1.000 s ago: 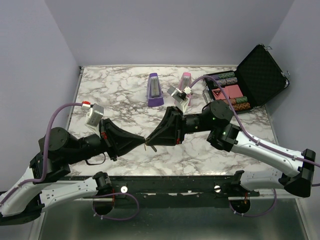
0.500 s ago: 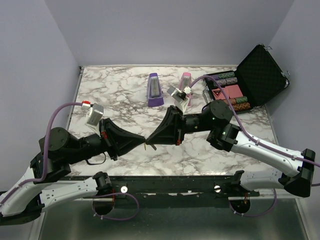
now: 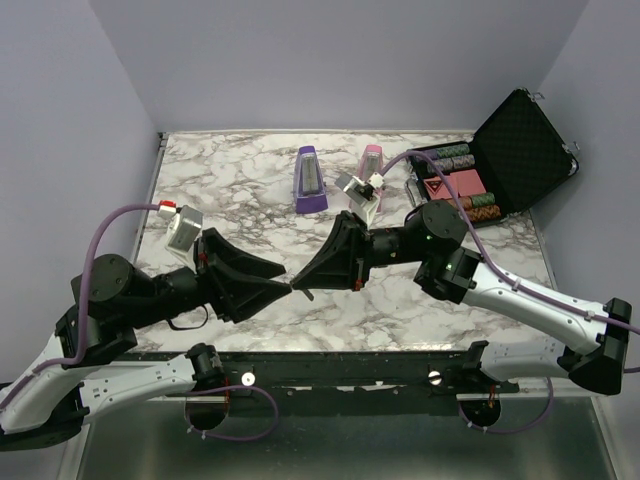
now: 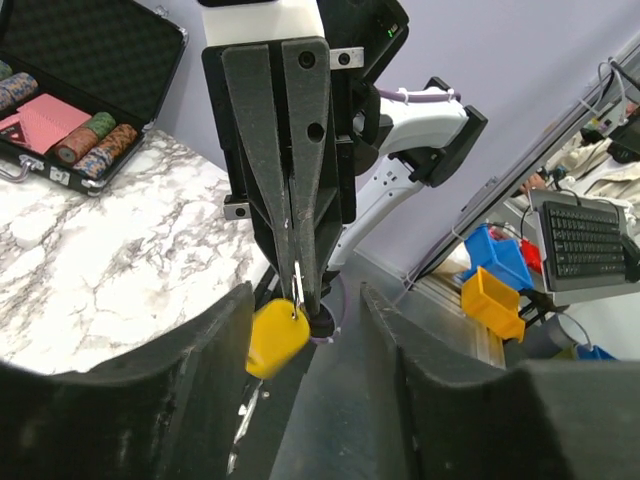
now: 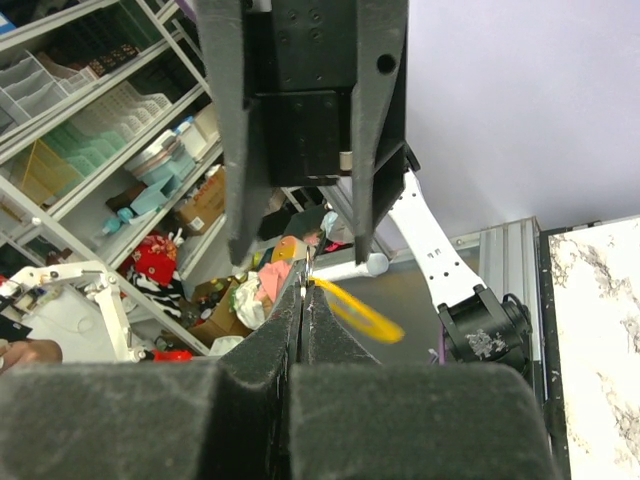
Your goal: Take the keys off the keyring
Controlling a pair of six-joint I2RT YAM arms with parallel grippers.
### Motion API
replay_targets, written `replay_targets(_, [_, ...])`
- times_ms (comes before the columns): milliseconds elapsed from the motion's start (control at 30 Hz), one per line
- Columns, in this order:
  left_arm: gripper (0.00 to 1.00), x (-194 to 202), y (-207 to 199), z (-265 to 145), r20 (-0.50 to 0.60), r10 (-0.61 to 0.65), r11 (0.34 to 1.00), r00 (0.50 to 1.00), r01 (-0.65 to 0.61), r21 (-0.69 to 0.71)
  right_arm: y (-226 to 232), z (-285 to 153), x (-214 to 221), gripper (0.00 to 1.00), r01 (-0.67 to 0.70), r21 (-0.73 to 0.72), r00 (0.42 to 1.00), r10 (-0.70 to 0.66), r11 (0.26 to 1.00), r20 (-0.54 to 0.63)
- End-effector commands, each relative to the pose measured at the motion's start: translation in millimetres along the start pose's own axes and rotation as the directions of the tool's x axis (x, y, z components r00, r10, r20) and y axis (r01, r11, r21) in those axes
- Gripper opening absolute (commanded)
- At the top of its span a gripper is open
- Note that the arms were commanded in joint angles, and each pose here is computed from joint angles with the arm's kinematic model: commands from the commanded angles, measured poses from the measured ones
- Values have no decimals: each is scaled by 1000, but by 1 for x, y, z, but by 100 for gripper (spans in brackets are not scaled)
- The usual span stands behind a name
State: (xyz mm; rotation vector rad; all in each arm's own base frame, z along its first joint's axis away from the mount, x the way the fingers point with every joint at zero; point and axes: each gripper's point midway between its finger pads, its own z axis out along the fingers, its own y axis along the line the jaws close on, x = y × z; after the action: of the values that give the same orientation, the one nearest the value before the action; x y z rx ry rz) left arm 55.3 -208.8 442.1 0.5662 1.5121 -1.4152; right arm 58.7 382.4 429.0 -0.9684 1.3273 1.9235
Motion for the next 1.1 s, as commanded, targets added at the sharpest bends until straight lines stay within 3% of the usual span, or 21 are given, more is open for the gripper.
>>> replay_targets(0, [61,-22,-5,-10,51,29,999,998,-28,-23,8,-3,-3,1,26,-10,1000,-25,1000,14])
replay_targets(133, [64,-29,-3,-17,88,32,999,996,-28,-45,9,-4,-4,1,25,-6,1000,-25,1000,17])
replay_targets(500, [46,-11,4,-11,96,-20,1000,995,22,-18,10,-3,-8,1,33,-10,999,-33,999,33])
replay_targets(1067, [31,-7,4,0,83,-30,1000,996,30,-3,11,-4,-9,1,32,-10,999,-32,999,35])
